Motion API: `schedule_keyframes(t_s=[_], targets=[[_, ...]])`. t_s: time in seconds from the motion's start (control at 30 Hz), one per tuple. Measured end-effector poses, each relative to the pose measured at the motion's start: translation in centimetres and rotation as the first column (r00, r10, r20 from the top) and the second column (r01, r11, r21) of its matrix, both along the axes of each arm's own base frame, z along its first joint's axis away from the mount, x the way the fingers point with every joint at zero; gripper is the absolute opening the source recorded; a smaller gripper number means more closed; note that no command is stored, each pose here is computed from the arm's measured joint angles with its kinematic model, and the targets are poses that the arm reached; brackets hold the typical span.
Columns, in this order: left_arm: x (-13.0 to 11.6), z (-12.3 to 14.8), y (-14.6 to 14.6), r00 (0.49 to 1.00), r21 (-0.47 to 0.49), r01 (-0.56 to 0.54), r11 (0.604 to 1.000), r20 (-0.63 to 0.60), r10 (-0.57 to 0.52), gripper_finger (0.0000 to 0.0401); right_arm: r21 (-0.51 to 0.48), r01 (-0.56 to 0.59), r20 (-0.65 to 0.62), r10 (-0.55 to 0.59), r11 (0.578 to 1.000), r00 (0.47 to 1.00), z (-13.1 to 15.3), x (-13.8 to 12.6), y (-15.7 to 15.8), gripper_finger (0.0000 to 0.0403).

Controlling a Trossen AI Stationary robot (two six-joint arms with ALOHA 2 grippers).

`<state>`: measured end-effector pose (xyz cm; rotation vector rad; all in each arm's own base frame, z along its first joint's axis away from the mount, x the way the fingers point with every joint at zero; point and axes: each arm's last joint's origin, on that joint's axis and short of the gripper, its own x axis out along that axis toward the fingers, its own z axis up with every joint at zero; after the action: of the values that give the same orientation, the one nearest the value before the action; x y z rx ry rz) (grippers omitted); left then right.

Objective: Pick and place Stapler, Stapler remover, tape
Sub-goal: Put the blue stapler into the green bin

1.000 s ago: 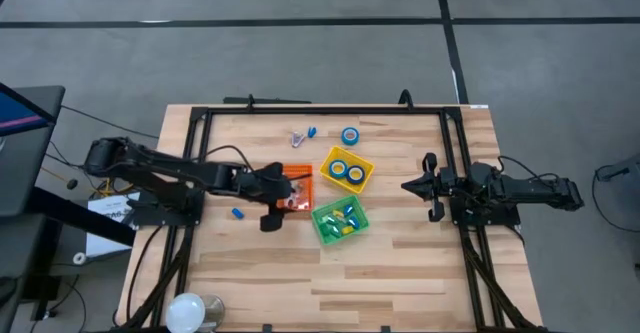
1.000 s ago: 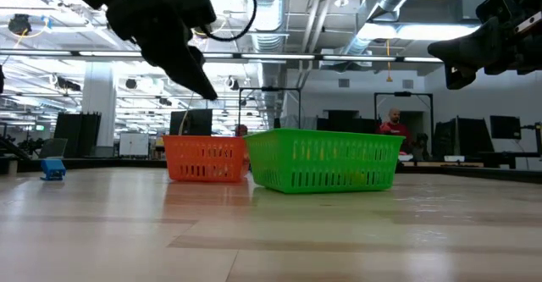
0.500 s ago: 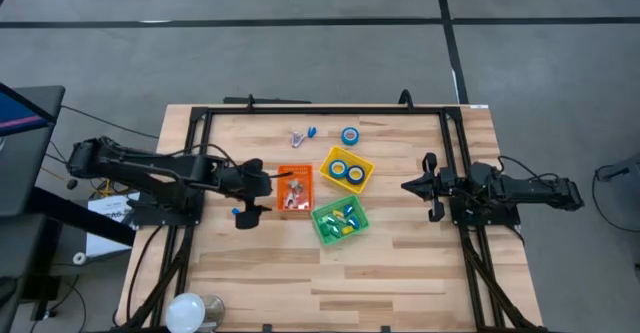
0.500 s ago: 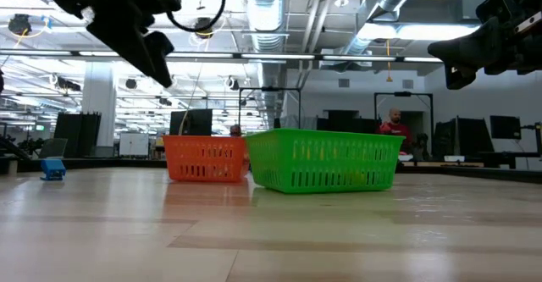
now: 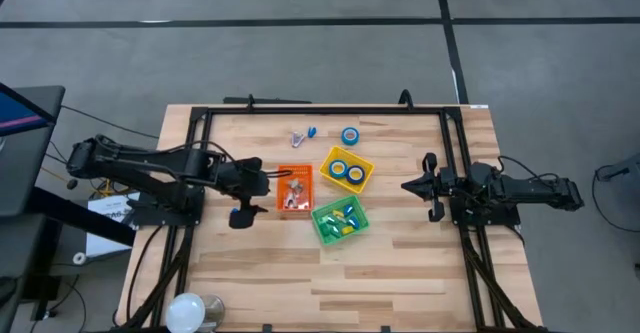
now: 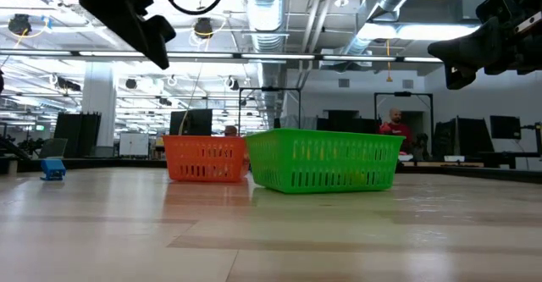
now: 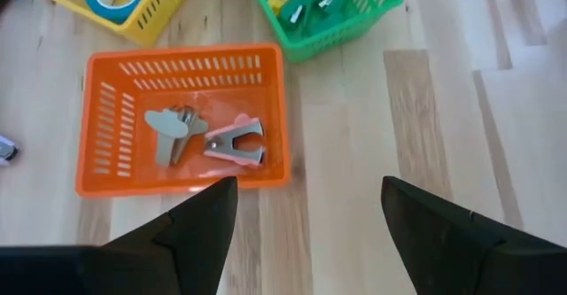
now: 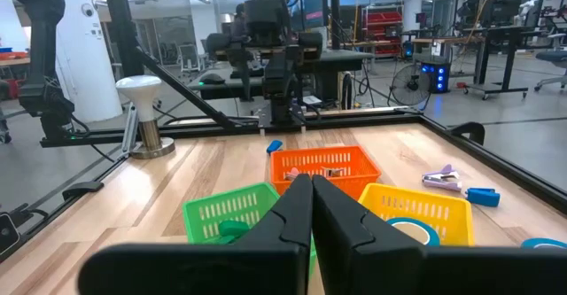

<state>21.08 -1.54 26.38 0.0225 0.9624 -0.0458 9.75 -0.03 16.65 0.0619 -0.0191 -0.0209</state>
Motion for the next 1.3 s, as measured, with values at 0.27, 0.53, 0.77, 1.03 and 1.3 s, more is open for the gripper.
schedule_keyframes(t_s=[0.27, 0.53, 0.77, 1.03, 1.3], targets=[[-0.1, -0.1, 0.0, 0.995, 0.07, 0.103, 0.992, -0.017, -0.102, 0.027, 0.0, 0.0, 0.0, 0.0, 1.0, 1.0, 0.0, 0.0, 0.0, 0.0001], [-0.2, -0.2, 0.0, 0.897, 0.298, 0.44, 0.847, -0.091, -0.433, 0.027, 0.0, 0.0, 0.0, 0.0, 1.0, 1.0, 0.0, 0.0, 0.0, 0.0001], [-1.9, -1.3, 0.6, 0.849, 0.225, 0.508, 0.831, -0.291, -0.441, 0.027, 0.0, 0.0, 0.0, 0.0, 1.0, 1.0, 0.0, 0.0, 0.0, 0.0001], [-2.6, -2.3, 1.0, 0.82, 0.109, 0.532, 0.84, -0.314, -0.479, 0.027, 0.0, 0.0, 0.0, 0.0, 1.0, 1.0, 0.0, 0.0, 0.0, 0.0001], [-4.1, -5.7, 0.9, 0.771, 0.002, 0.546, 0.838, -0.394, -0.501, 0.027, 0.0, 0.0, 0.0, 0.0, 1.0, 1.0, 0.0, 0.0, 0.0, 0.0001]])
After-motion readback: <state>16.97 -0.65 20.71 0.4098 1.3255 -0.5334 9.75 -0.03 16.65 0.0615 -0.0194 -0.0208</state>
